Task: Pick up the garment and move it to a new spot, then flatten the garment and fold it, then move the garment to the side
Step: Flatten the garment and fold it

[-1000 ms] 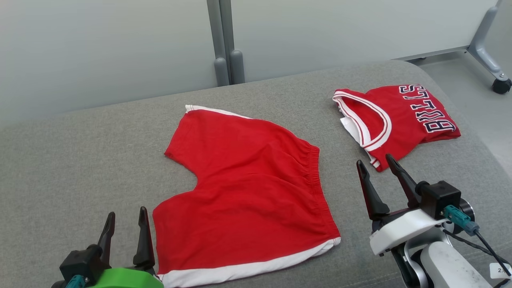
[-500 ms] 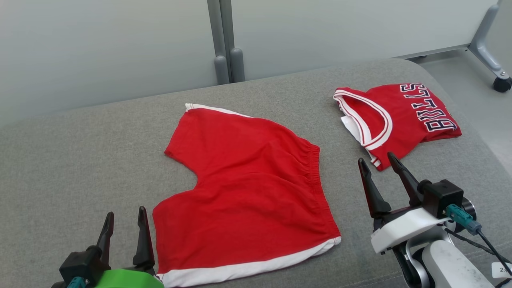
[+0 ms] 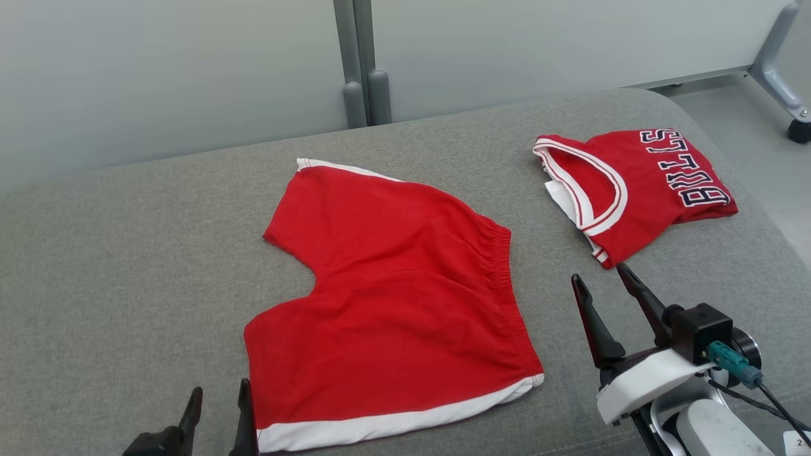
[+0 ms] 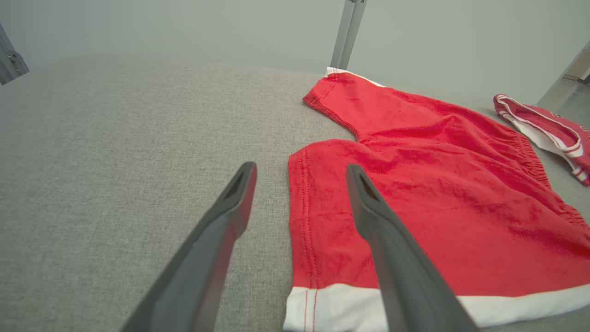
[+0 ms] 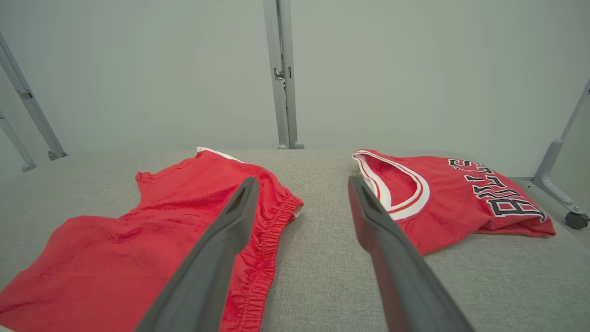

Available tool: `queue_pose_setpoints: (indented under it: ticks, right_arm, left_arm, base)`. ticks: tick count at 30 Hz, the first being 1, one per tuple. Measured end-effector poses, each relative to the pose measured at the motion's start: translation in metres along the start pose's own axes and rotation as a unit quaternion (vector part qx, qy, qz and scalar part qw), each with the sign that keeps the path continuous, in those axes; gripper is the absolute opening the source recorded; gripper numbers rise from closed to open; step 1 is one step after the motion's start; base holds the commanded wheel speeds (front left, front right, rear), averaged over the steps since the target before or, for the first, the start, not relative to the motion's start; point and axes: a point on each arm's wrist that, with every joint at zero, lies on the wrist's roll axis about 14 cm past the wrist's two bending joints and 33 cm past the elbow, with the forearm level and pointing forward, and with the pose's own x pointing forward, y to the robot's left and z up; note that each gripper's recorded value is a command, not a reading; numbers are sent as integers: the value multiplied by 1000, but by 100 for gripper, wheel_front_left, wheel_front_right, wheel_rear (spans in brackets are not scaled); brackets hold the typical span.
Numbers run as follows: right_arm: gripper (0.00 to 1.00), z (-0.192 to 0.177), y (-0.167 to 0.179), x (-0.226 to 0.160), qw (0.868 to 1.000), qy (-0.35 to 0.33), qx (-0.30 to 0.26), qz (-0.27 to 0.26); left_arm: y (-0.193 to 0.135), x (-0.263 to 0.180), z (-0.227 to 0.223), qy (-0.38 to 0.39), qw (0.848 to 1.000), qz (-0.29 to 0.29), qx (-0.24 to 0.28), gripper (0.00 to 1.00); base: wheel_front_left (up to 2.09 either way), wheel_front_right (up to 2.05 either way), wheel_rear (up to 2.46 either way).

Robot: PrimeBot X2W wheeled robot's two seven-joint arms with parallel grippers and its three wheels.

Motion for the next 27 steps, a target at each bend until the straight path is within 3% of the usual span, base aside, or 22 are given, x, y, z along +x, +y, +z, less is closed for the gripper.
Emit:
queue_pose_setpoints:
  ticks: [4, 10, 17, 23, 25, 27]
  right_arm:
    - [100, -16, -1, -6, 1000, 27, -2, 5]
    - [100, -30, 1, -3, 999, 48, 7, 13]
    - [100, -40, 3, -2, 998, 63, 16, 19]
    - [100, -45, 0, -2, 997, 71, 18, 15]
    - [100, -47, 0, -2, 997, 72, 19, 14]
    - [100, -48, 0, -3, 997, 74, 21, 14]
  left_arm:
    - [2, -9, -23, 52, 999, 3, -10, 100]
    - [20, -25, -60, 141, 987, 39, -70, 100]
    - [18, -25, -71, 176, 976, 40, -123, 100]
    - [10, -23, -71, 185, 973, 25, -138, 100]
    - [9, -23, -72, 188, 971, 25, -143, 83]
    - [9, -24, -73, 193, 970, 24, -144, 78]
  base:
    - [0, 0, 0]
    - [0, 0, 0]
    - [0, 0, 0]
    - [0, 0, 0]
    - [0, 0, 0]
    - [0, 0, 0]
